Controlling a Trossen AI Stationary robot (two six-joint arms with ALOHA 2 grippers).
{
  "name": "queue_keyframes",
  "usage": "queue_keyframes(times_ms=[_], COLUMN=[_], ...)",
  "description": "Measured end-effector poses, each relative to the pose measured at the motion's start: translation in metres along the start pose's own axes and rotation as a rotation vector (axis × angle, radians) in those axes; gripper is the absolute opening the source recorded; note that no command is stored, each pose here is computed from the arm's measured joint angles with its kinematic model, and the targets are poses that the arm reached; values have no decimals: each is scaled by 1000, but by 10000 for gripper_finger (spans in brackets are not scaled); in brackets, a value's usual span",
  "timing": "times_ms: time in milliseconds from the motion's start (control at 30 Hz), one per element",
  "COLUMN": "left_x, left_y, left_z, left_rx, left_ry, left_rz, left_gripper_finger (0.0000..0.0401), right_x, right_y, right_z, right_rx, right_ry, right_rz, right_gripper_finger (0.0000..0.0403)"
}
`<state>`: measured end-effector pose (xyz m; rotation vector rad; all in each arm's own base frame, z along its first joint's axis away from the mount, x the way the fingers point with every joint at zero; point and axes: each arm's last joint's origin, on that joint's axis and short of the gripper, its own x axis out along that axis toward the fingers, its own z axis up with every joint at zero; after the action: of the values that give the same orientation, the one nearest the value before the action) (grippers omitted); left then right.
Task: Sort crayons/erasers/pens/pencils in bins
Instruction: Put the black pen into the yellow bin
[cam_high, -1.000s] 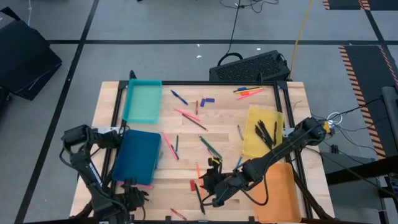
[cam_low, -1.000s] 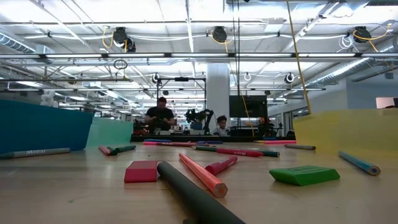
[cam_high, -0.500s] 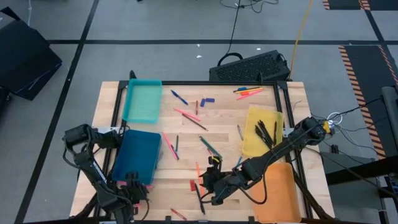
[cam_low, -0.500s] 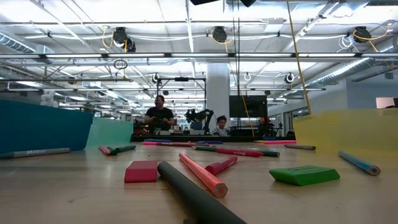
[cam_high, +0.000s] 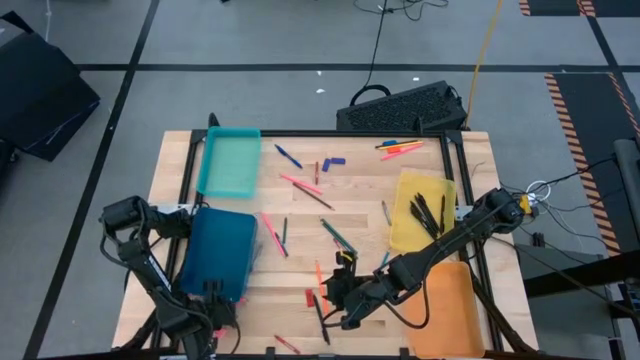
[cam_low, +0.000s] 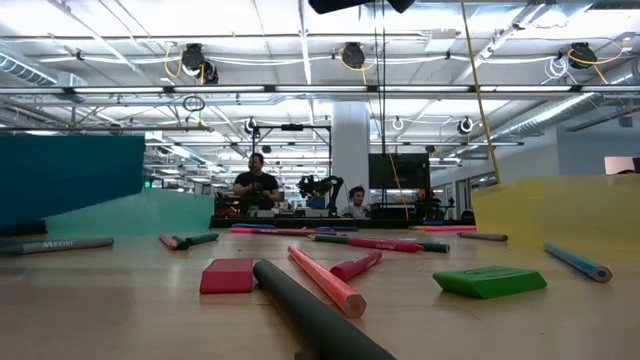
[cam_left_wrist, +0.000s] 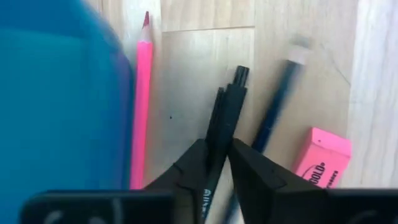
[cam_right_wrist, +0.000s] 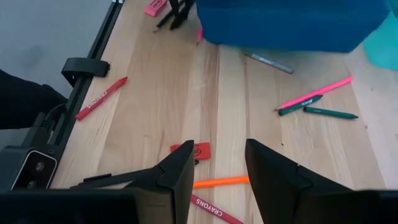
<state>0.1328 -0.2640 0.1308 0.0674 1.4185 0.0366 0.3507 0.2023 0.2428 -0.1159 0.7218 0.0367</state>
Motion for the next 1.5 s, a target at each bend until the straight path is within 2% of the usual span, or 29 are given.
queue_keyframes(times_ms=[100, 200, 367, 667, 867, 1133, 1500], left_x=[0, -2, -5, -8, -19, -19, -22], left_y=[1, 2, 4, 0, -9, -4, 18], left_z=[1, 2, 3, 7, 22, 49, 117], left_rx=[-3, -8, -13, 7, 11, 52, 147], left_ry=[-1, -1, -7, -19, -91, -216, -467], left_rz=[2, 2, -5, -36, -78, -89, -122], left_gripper_finger=[34, 19, 29, 17, 29, 32, 34], right_x=[0, 0, 0, 0, 0, 0, -1], right_y=[0, 0, -1, -1, -1, 0, -3], right_z=[-1, -2, -2, -2, -2, -3, -11], right_rx=[-5, -3, -1, -5, -10, -12, -48], right_ry=[13, 18, 17, 18, 21, 31, 115], right_rz=[-3, -4, -4, -5, -5, 15, -8], right_gripper_finger=[134, 134, 134, 134, 134, 134, 134])
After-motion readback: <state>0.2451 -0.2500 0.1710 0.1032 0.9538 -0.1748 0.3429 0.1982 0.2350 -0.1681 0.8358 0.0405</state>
